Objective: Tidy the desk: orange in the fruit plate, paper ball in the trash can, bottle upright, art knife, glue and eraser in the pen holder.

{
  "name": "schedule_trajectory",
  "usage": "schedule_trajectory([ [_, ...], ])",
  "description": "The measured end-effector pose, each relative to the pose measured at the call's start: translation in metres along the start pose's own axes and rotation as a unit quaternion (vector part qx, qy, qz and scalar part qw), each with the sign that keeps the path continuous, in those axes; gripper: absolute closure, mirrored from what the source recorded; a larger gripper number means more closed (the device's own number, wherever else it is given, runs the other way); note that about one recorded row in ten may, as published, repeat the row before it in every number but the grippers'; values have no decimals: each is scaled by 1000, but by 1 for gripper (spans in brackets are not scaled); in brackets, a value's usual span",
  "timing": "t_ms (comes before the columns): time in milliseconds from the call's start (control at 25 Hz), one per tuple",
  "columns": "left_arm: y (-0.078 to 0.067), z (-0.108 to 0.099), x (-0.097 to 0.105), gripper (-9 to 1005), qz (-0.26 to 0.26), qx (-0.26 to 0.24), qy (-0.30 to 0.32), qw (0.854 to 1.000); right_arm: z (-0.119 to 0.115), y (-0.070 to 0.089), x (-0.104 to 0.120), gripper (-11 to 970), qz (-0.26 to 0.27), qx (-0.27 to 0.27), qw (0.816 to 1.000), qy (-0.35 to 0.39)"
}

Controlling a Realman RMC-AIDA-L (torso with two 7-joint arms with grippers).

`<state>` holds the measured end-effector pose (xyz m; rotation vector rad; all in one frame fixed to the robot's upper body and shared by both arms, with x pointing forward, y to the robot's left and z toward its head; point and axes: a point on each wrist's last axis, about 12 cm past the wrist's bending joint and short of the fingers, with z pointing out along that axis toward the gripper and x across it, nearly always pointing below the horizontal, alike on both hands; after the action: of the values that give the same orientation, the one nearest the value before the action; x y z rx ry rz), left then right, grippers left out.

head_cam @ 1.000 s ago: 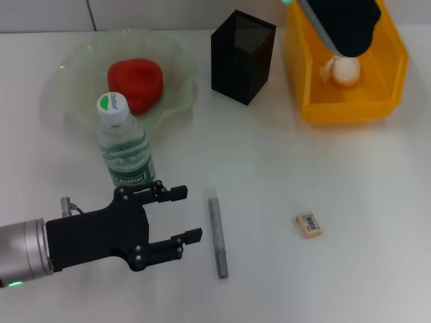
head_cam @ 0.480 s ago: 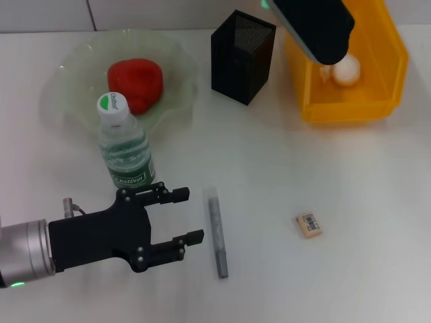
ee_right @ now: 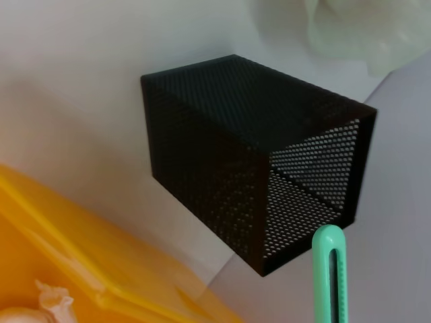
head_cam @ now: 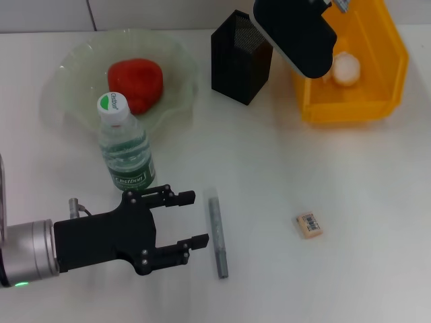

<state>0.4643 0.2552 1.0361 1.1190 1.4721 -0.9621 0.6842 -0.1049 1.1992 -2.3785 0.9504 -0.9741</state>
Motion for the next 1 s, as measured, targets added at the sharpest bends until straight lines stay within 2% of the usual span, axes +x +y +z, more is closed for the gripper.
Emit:
schedule_trajectory([
  [1000,-1,0,1,333,-5,1,-1,1000,13,-4,-7,893,-4,2,1000,-4],
])
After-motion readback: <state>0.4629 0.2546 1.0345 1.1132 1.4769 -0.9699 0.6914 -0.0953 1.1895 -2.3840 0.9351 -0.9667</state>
